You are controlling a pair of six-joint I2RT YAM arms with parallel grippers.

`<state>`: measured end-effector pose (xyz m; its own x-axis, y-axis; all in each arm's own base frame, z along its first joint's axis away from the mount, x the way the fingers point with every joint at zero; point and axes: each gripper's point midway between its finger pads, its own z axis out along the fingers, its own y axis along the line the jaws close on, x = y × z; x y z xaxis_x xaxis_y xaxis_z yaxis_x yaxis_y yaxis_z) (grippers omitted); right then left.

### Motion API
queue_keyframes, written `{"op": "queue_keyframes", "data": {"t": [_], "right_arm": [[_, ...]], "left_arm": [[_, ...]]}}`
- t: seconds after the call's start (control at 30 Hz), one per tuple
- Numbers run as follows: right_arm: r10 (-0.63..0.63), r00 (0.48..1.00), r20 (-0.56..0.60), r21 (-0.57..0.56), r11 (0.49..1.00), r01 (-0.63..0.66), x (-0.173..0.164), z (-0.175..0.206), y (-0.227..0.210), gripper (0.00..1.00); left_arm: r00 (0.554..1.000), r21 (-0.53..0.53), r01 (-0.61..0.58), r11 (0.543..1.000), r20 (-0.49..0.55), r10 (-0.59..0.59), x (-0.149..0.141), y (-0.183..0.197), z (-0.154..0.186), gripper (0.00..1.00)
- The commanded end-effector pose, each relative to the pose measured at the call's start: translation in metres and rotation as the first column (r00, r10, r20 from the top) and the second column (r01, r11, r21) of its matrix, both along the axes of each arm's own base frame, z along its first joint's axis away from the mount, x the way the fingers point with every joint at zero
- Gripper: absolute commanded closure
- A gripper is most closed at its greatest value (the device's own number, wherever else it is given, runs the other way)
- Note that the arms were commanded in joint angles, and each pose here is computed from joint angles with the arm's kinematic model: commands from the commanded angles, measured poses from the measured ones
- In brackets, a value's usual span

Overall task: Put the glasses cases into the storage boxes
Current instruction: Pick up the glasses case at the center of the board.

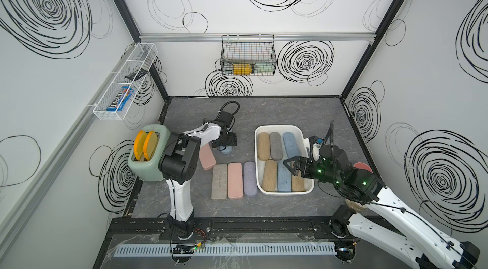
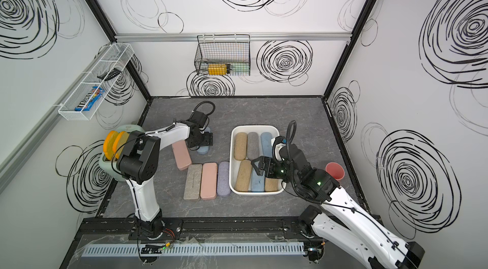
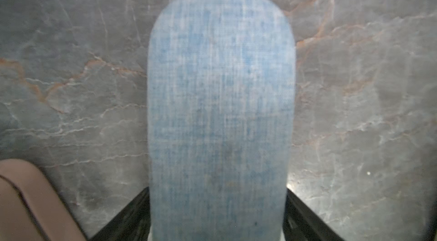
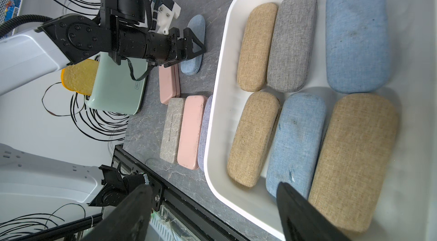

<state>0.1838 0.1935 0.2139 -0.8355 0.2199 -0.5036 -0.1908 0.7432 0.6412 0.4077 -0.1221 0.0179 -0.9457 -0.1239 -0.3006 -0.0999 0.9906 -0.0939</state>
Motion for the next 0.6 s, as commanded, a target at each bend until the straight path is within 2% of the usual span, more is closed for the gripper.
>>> {"op": "queue_keyframes", "data": {"t": [0.0,0.2,0.5,0.57], "right_arm": [[-0.016,1.000,-0.007,0.001,1.000,0.016,0.001,-0.005,-0.002,0.17],[-0.032,0.999,-0.012,-0.020,0.999,0.032,0.003,-0.010,-0.004,0.20],[-0.053,0.999,0.000,-0.025,0.998,0.053,0.004,-0.005,-0.009,0.20],[-0.055,0.999,0.003,-0.022,0.998,0.055,0.004,-0.003,-0.010,0.20]], "left_arm": [[1.000,0.013,-0.008,1.000,0.019,0.008,0.002,0.001,0.002,0.19],[0.995,0.021,-0.059,0.998,0.077,0.058,0.008,0.005,0.024,0.28],[0.992,0.000,-0.048,0.999,0.115,0.048,0.010,-0.005,0.044,0.38],[0.990,-0.011,-0.031,0.999,0.136,0.032,0.008,-0.015,0.057,0.39]]}}
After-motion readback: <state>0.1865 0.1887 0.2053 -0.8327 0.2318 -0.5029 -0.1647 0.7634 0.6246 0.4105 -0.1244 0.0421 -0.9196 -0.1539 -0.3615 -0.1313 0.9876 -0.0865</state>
